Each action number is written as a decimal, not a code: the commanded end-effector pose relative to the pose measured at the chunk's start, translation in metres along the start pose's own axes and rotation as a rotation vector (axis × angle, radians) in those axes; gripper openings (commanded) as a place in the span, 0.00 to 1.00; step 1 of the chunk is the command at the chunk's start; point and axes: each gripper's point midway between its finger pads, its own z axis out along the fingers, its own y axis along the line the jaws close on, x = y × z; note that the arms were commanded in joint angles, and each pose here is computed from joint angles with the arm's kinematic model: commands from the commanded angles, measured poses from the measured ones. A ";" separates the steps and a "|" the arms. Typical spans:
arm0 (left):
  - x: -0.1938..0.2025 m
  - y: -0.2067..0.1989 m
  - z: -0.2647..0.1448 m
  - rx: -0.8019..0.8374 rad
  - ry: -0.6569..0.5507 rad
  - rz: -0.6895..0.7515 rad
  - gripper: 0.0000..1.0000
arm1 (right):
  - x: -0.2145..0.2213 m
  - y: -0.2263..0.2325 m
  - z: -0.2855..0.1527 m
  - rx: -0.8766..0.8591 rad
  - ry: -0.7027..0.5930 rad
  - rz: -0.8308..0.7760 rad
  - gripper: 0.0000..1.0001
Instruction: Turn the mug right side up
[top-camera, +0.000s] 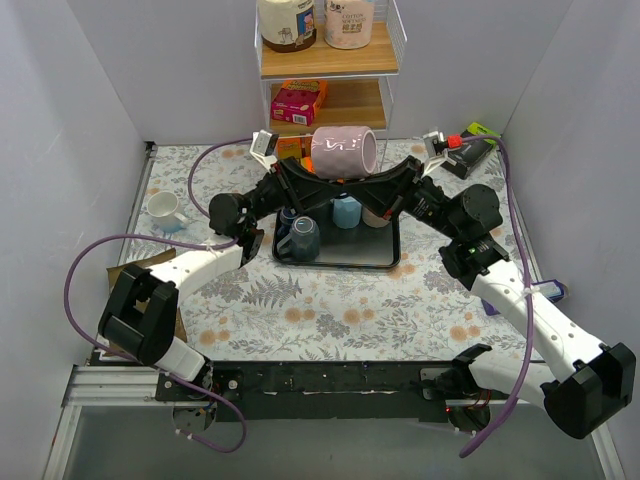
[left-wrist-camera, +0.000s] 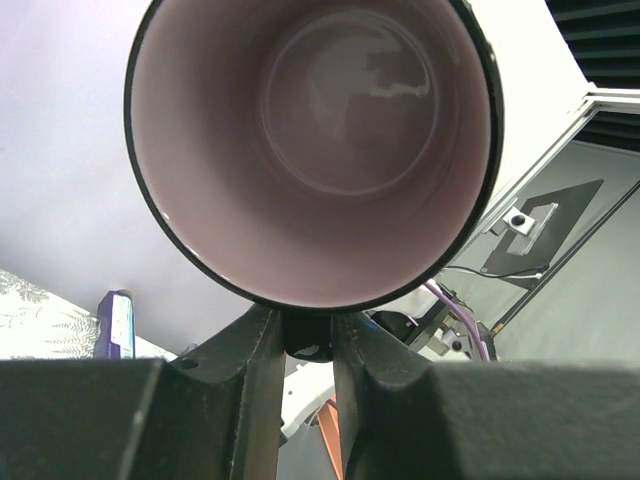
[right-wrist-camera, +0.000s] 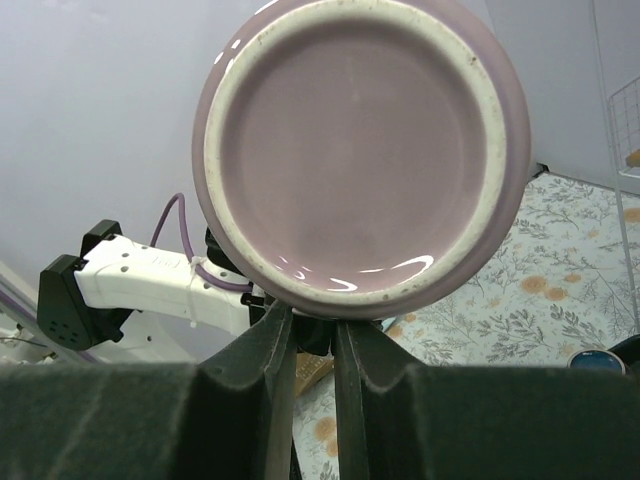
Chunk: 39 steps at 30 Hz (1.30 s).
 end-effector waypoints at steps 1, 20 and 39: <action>-0.033 -0.061 0.011 0.146 -0.080 -0.341 0.00 | 0.014 0.003 -0.003 -0.018 0.054 0.010 0.01; -0.062 -0.012 0.006 -0.367 -0.228 -0.052 0.00 | 0.033 -0.052 -0.016 0.277 0.067 0.114 0.66; -0.122 0.076 -0.155 -1.509 -0.261 0.467 0.00 | 0.064 -0.104 -0.058 0.592 0.127 0.196 0.65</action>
